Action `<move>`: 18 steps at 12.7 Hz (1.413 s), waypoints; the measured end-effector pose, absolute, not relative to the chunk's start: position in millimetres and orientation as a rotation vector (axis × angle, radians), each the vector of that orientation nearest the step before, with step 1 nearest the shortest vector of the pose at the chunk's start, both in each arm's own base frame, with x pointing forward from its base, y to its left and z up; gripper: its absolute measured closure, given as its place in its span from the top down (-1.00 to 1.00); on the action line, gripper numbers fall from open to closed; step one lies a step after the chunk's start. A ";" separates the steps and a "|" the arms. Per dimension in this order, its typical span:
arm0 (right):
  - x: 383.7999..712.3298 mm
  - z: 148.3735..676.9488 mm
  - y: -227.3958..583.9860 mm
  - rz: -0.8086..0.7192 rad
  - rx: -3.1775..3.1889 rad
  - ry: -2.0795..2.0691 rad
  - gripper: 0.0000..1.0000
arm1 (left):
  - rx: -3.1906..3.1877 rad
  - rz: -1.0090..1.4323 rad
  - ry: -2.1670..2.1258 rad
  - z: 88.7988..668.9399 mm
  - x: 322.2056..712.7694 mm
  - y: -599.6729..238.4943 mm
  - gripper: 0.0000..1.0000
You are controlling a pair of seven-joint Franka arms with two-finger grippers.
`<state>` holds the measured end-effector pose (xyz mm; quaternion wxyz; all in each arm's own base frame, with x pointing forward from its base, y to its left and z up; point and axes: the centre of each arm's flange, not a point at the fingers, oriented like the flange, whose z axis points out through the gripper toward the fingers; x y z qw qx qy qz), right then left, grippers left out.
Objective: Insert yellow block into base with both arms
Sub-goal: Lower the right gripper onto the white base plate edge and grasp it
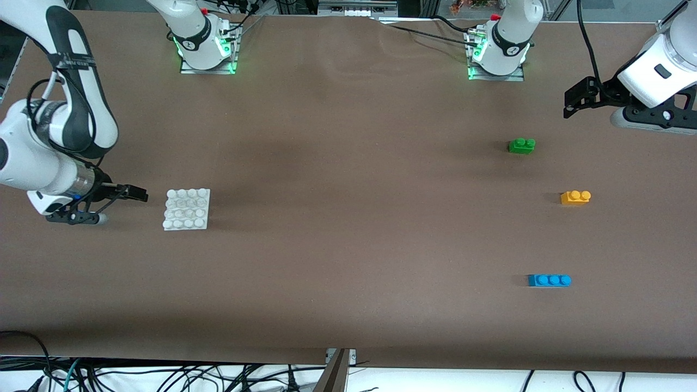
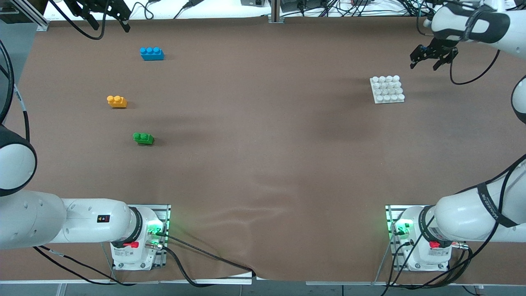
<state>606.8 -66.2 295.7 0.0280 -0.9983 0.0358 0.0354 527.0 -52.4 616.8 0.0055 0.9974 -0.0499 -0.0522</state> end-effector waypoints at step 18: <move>596.0 187.7 -44.1 0.094 -3.004 0.054 1.00 | 3.122 -0.162 -0.156 617.3 527.1 -52.4 1.00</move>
